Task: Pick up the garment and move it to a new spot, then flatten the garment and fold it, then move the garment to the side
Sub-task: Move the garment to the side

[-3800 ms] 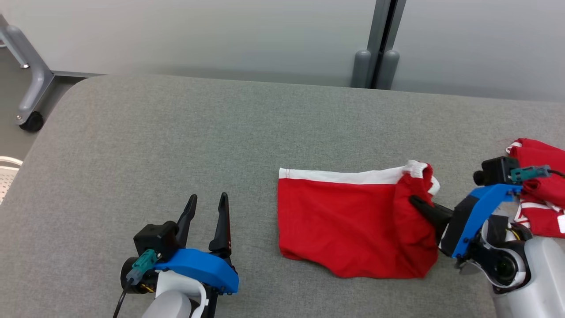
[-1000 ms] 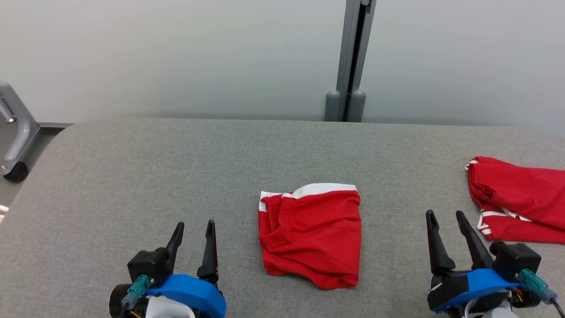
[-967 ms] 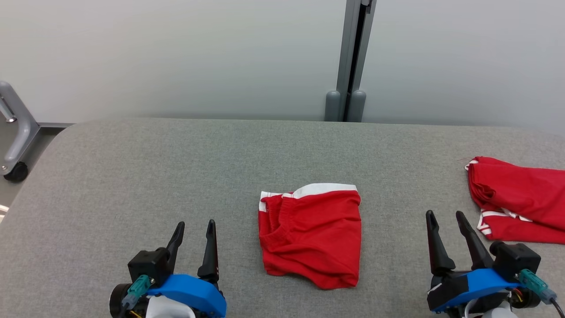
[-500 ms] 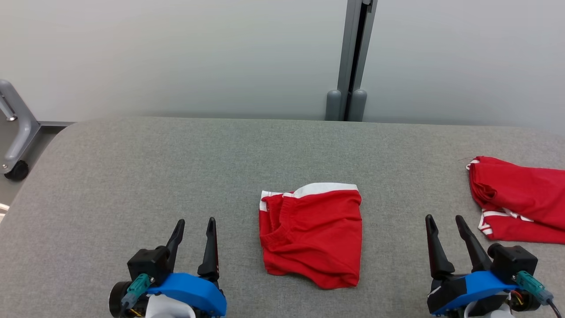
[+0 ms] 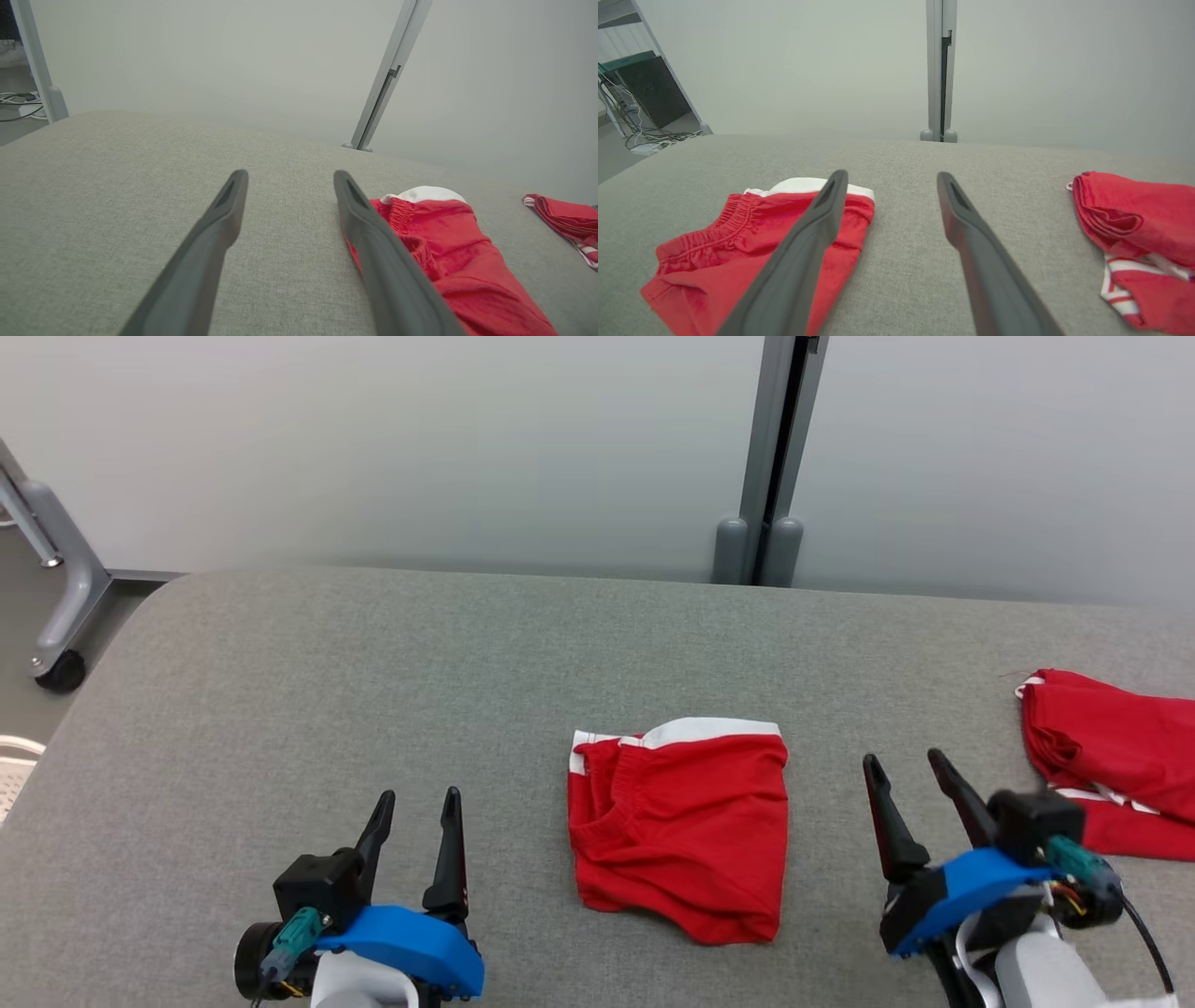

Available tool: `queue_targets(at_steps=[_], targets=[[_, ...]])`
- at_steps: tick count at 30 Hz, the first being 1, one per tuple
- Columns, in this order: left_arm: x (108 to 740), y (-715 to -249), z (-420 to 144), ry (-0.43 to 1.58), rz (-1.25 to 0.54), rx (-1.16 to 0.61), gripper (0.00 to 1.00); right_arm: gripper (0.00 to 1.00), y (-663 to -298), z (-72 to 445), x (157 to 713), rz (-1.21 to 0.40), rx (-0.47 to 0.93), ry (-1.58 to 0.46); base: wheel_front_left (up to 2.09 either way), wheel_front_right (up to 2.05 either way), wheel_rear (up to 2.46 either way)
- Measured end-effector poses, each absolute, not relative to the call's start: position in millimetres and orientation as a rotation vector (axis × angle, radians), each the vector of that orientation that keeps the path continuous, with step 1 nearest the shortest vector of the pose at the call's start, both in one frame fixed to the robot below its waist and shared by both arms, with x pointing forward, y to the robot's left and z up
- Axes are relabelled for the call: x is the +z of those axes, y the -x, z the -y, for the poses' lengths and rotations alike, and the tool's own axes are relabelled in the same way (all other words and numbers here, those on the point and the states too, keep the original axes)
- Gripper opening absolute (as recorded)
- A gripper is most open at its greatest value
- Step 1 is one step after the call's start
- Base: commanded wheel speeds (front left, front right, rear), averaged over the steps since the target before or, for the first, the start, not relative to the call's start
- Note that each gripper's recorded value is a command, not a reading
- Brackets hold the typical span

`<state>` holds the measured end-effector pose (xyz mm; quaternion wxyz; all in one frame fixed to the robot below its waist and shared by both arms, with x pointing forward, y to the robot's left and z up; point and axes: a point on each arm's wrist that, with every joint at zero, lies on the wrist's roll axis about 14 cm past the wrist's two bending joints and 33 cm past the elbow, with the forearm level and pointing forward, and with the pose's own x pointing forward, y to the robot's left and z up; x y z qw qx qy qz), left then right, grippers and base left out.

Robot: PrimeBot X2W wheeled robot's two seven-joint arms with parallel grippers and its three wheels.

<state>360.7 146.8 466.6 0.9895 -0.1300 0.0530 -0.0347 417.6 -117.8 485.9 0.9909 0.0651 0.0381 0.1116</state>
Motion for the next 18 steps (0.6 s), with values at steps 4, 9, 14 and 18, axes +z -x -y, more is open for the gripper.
queue_targets(at_steps=[4,9,14,18], targets=[[468,-362,-154,0.264,-0.099,-0.046,1.0,1.0,-436,96,492,-0.126,0.285,-0.089,0.0,0.0,0.0],[462,-358,-165,0.281,-0.113,0.0,1.0,1.0,-451,80,473,-0.264,0.325,-0.072,0.0,0.0,0.0],[454,-352,-180,0.296,-0.129,0.059,1.0,1.0,-451,75,431,-0.461,0.346,-0.07,0.0,0.0,0.0],[449,-349,-193,0.299,-0.139,0.105,1.0,1.0,-443,63,401,-0.595,0.377,-0.094,0.0,0.0,0.0]])
